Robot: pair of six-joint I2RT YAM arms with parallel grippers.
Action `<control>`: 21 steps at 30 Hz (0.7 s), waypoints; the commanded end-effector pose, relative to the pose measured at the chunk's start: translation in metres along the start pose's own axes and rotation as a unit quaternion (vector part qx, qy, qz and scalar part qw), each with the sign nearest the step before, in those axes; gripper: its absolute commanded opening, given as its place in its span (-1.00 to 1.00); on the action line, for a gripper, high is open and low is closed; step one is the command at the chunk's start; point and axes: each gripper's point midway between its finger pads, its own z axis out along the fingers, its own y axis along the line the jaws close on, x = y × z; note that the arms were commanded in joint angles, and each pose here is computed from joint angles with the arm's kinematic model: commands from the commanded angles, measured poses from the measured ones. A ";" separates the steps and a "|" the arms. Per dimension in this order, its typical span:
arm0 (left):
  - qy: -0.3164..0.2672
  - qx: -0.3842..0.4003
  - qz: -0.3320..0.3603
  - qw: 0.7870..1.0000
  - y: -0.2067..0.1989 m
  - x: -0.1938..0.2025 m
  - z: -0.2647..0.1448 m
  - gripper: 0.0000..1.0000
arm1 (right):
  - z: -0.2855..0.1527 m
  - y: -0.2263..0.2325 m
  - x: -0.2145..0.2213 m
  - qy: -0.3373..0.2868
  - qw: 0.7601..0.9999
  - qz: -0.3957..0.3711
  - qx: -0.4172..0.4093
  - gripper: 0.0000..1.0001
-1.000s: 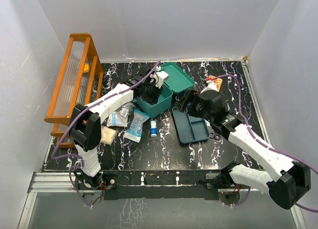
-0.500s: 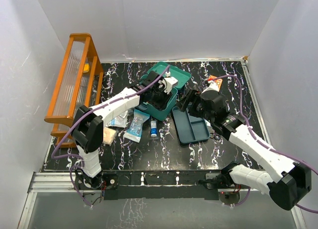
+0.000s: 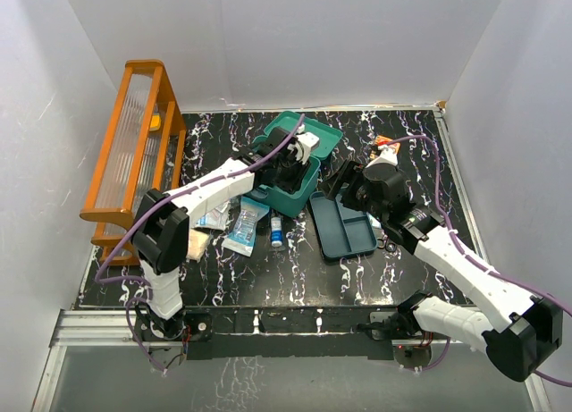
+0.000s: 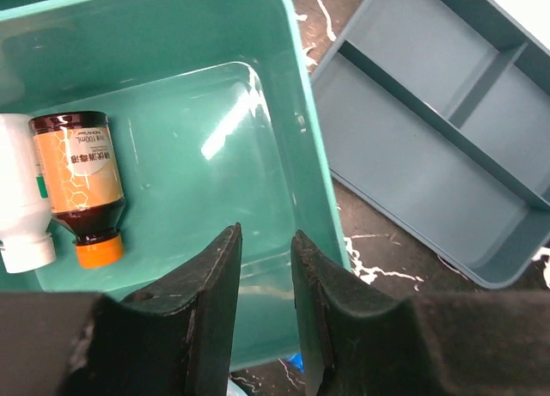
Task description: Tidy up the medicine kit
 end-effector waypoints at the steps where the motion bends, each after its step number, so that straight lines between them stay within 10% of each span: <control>1: -0.005 -0.038 -0.018 0.999 0.012 -0.003 0.011 -0.46 | -0.006 0.005 -0.014 -0.028 1.000 0.001 -0.010 0.35; 21: 0.009 -0.088 -0.091 0.992 0.084 -0.001 0.067 -0.54 | -0.006 0.006 -0.019 -0.042 0.999 -0.022 -0.019 0.36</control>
